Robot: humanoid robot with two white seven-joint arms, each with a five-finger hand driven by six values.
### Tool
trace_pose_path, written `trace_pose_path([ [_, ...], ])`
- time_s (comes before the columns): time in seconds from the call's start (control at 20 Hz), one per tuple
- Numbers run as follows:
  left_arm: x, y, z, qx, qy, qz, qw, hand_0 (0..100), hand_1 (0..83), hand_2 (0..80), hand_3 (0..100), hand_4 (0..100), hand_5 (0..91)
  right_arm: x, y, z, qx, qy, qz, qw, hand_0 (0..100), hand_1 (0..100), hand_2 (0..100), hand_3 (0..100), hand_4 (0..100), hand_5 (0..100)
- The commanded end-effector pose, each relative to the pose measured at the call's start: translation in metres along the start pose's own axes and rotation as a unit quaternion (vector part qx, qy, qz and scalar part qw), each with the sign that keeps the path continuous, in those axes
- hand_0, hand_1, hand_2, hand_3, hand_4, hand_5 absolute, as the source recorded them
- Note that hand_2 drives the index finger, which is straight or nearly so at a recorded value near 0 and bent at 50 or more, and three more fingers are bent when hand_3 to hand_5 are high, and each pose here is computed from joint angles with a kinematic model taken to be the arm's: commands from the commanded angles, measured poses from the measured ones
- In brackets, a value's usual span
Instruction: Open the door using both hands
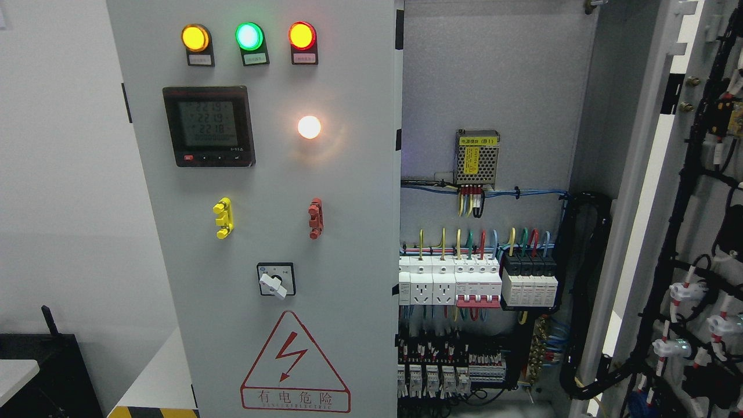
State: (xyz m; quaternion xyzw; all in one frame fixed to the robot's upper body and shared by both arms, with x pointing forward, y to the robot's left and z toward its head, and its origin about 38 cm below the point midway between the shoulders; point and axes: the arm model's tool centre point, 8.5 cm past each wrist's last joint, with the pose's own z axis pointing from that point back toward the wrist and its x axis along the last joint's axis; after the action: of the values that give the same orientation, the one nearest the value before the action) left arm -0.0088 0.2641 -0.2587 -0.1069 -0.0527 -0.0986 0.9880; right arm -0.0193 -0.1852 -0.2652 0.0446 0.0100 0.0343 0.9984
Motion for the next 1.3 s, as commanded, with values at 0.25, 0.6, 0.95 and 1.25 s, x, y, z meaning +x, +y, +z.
trace_pose_path([
  [0.25,-0.034,-0.062,-0.01,-0.005,0.042,0.076,0.996,0,0.0,0.0,0,0,0.0,0.01,0.0,0.0,0.0,-0.018,-0.001,1.0,38,0,0,0,0,0],
  [0.6,-0.021,-0.053,-0.009,0.032,-0.028,0.114,0.993,0,0.0,0.0,0,0,0.0,0.056,-0.038,0.014,-0.03,-0.121,0.007,0.992,38,0,0,0,0,0],
  [0.95,-0.02,-0.052,-0.009,0.035,-0.038,0.149,0.987,0,0.0,0.0,0,0,0.0,0.071,-0.05,0.073,-0.04,-0.262,0.04,0.964,38,0,0,0,0,0],
  [1.25,-0.021,-0.053,-0.009,0.037,-0.038,0.163,0.985,0,0.0,0.0,0,0,0.0,0.054,-0.007,0.131,0.021,-0.353,0.117,0.928,38,0,0,0,0,0],
])
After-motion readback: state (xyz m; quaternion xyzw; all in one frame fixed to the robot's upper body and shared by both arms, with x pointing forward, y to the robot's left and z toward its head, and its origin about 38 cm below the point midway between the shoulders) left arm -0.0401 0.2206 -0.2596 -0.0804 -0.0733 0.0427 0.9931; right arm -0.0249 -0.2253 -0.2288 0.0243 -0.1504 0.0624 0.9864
